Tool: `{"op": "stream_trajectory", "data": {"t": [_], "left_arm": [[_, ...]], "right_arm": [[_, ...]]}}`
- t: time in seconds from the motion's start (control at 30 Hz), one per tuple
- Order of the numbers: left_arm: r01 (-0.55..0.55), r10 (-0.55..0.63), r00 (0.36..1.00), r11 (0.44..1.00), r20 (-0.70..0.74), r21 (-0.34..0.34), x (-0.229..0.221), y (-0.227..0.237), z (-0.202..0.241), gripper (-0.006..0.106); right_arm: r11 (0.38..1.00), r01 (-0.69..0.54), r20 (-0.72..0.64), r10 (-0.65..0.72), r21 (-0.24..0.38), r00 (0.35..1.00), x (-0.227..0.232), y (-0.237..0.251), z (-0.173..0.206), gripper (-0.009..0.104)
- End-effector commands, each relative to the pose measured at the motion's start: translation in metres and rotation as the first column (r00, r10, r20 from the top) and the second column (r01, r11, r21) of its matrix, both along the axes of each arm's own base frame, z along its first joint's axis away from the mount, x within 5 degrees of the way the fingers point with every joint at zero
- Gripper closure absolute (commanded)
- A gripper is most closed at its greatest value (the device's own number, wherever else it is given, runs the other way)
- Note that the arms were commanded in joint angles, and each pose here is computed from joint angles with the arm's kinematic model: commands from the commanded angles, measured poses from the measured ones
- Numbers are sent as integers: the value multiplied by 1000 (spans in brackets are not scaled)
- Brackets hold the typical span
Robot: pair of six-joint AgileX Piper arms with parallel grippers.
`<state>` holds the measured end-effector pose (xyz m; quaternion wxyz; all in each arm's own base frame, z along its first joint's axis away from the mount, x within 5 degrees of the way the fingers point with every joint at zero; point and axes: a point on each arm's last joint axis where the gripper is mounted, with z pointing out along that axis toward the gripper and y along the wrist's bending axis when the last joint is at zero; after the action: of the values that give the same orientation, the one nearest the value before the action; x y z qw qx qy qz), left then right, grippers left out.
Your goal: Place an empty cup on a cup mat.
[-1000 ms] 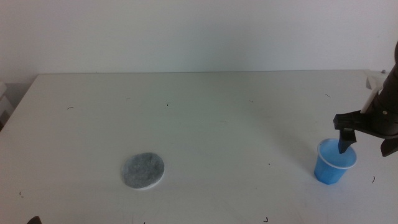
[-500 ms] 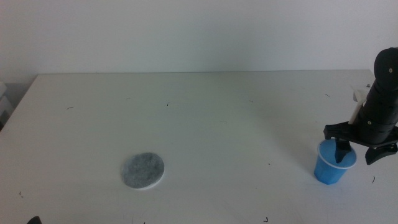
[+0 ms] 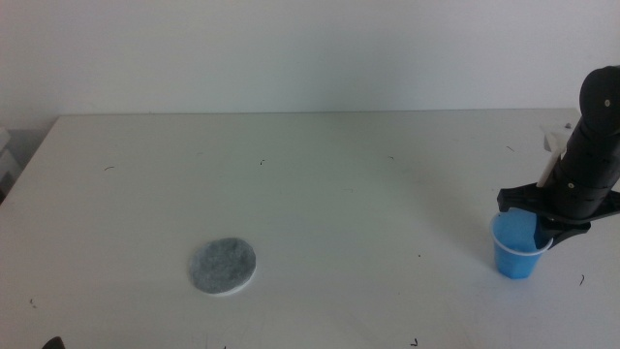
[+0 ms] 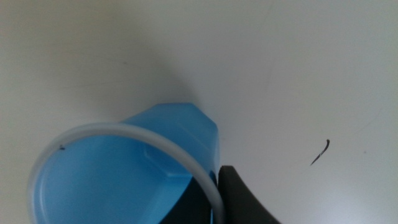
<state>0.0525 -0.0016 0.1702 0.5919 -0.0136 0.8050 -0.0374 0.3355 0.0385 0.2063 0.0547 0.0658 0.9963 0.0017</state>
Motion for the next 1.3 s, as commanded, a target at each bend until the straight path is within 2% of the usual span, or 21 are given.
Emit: {"op": "stream_trajectory", "data": {"t": [0.0,0.27,0.57,0.73,0.93,1.07,1.27], "left_arm": [[1,0,996,1000,85,-16,1,0,9,-5],[1,0,996,1000,85,-16,1,0,9,-5],[1,0,996,1000,85,-16,1,0,9,-5],[1,0,996,1000,85,-16,1,0,9,-5],[1,0,996,1000,85,-16,1,0,9,-5],[1,0,996,1000,85,-16,1,0,9,-5],[1,0,996,1000,85,-16,1,0,9,-5]], "right_arm": [[1000,-20,110,20,0,994,-3,3,37,96],[997,-82,183,79,11,980,-6,31,100,96],[976,-214,283,192,47,940,-2,100,153,96],[951,-304,293,274,61,916,5,153,152,96],[904,-414,301,366,110,881,9,214,139,95],[877,-464,316,408,124,856,11,247,130,95],[836,-517,302,452,183,839,9,290,109,95]]}}
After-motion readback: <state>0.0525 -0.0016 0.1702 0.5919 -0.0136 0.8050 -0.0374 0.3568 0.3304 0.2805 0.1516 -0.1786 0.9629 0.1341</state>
